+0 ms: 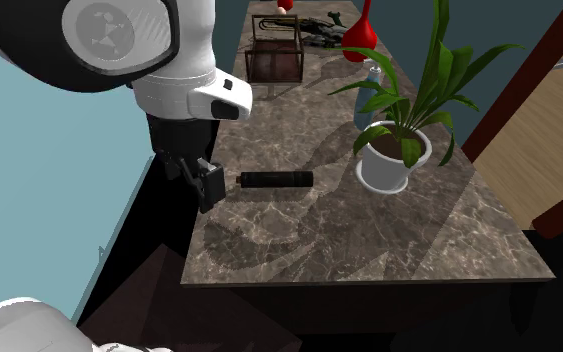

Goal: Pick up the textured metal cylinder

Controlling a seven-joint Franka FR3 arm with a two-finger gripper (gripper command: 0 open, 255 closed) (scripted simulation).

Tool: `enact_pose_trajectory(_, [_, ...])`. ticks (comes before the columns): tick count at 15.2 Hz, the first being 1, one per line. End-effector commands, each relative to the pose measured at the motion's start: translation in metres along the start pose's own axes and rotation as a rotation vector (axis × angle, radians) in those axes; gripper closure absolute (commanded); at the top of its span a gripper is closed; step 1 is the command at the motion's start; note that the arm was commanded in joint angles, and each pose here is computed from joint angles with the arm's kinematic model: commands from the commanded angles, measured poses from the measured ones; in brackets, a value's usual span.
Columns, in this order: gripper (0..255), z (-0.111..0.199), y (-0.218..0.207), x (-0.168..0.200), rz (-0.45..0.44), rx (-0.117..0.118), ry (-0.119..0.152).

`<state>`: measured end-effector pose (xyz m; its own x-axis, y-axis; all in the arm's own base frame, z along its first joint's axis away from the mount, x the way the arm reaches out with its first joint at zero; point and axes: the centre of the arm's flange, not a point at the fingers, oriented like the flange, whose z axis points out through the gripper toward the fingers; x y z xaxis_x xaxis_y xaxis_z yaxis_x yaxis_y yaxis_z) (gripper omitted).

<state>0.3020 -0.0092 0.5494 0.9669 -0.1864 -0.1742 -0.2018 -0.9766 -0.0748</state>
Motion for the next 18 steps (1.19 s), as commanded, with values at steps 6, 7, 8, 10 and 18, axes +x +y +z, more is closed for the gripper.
enact_pose_trajectory(6, [0,0.037,-0.025,0.042,0.119,0.002,0.040])
enact_pose_trajectory(7, [0,0.044,-0.029,0.052,0.143,0.003,0.048])
enact_pose_trajectory(8, [0,0.052,-0.033,0.061,0.167,0.003,0.056])
enact_pose_trajectory(10, [0,0.066,-0.041,0.079,0.214,0.004,0.071])
enact_pose_trajectory(18, [0,0.119,-0.062,0.160,0.404,0.008,0.135])
